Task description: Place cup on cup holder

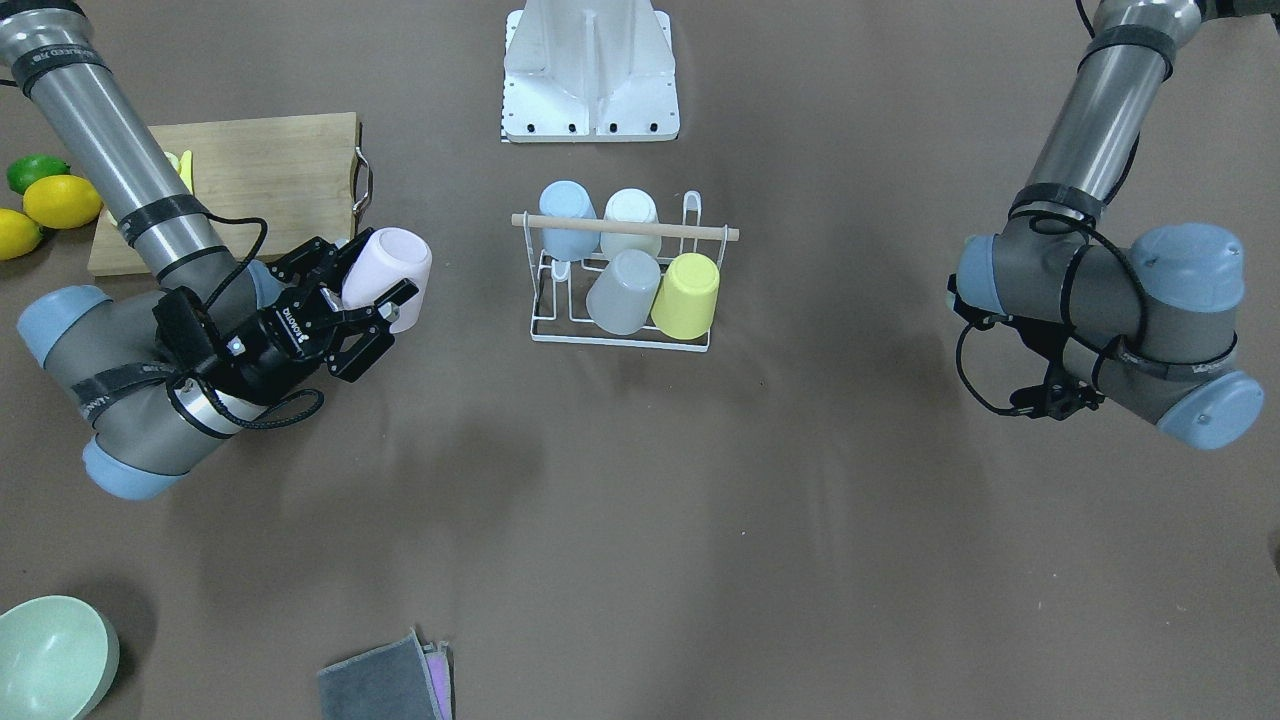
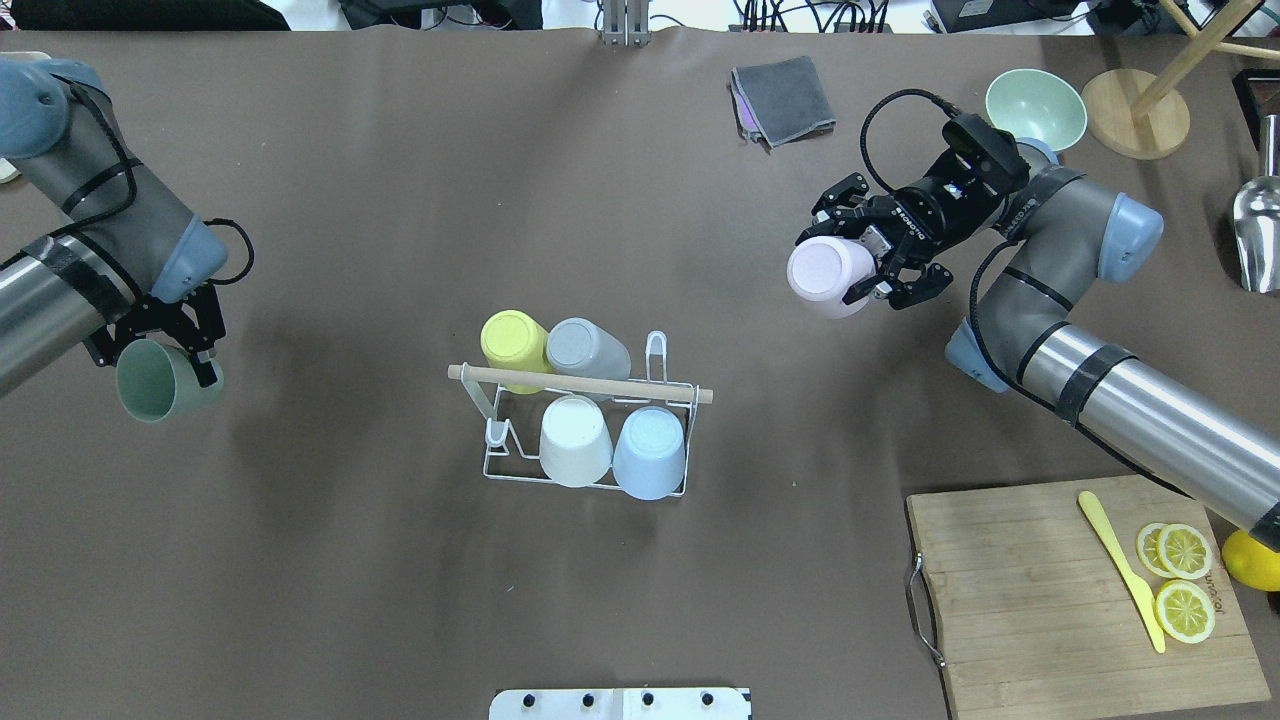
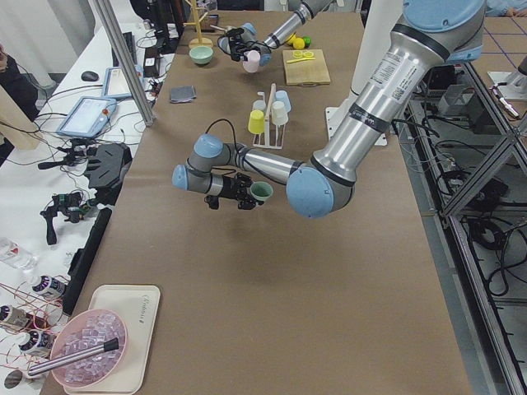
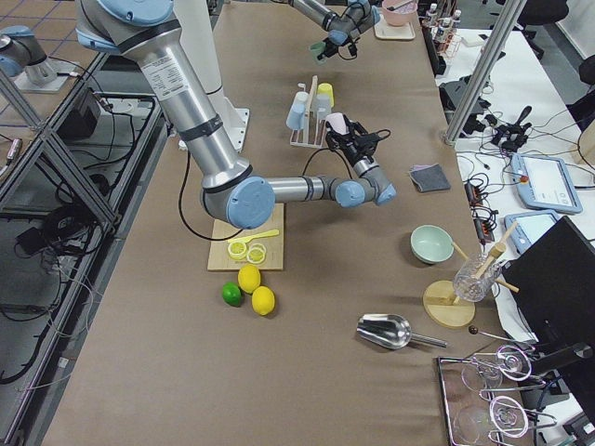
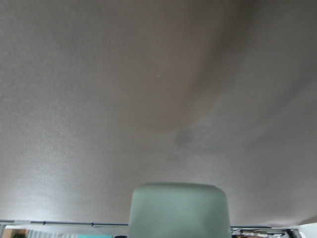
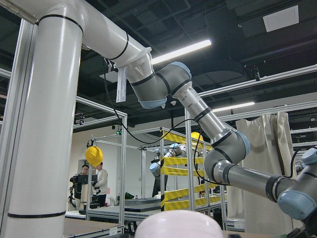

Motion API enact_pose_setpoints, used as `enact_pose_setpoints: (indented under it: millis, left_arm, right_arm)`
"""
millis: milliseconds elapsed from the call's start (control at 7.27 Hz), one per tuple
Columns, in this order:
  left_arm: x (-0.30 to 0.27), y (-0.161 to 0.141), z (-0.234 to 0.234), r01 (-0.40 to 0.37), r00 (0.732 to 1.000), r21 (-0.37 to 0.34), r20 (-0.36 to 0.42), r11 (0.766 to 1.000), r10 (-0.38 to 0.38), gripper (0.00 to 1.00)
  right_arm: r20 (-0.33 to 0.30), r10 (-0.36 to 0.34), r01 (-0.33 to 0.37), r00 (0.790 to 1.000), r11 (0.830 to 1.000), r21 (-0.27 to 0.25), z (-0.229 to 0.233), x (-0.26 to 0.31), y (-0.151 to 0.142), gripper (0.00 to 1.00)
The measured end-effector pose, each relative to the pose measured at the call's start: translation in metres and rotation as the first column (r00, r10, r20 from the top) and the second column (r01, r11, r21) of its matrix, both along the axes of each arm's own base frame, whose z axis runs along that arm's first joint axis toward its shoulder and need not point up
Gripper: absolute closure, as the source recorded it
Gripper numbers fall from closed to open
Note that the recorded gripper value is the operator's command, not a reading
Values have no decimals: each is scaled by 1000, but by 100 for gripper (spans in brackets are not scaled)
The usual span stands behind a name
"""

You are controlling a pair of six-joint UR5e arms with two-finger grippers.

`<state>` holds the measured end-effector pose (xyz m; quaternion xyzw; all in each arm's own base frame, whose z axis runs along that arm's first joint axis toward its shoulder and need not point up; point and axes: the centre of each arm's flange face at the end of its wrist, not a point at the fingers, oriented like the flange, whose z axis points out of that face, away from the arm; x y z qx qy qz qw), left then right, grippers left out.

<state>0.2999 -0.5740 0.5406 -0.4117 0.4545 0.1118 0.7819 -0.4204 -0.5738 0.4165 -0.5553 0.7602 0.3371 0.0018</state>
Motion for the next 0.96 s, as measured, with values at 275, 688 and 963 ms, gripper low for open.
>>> enact_pose_setpoints:
  millis: [275, 688, 963]
  left_arm:
    - [-12, -24, -20, 98, 990, 82, -109, 992, -89, 92]
    - [-34, -61, -65, 211, 965, 239, -206, 948, -163, 93]
    - [-37, -81, -98, 307, 935, 351, -284, 885, -212, 93]
  right_arm:
    - [35, -25, 24, 999, 1000, 4, -26, -19, 2, 82]
    - [84, -79, 78, 993, 997, 9, -57, -52, 15, 82]
    - [99, -112, 112, 989, 994, 11, -73, -75, 23, 81]
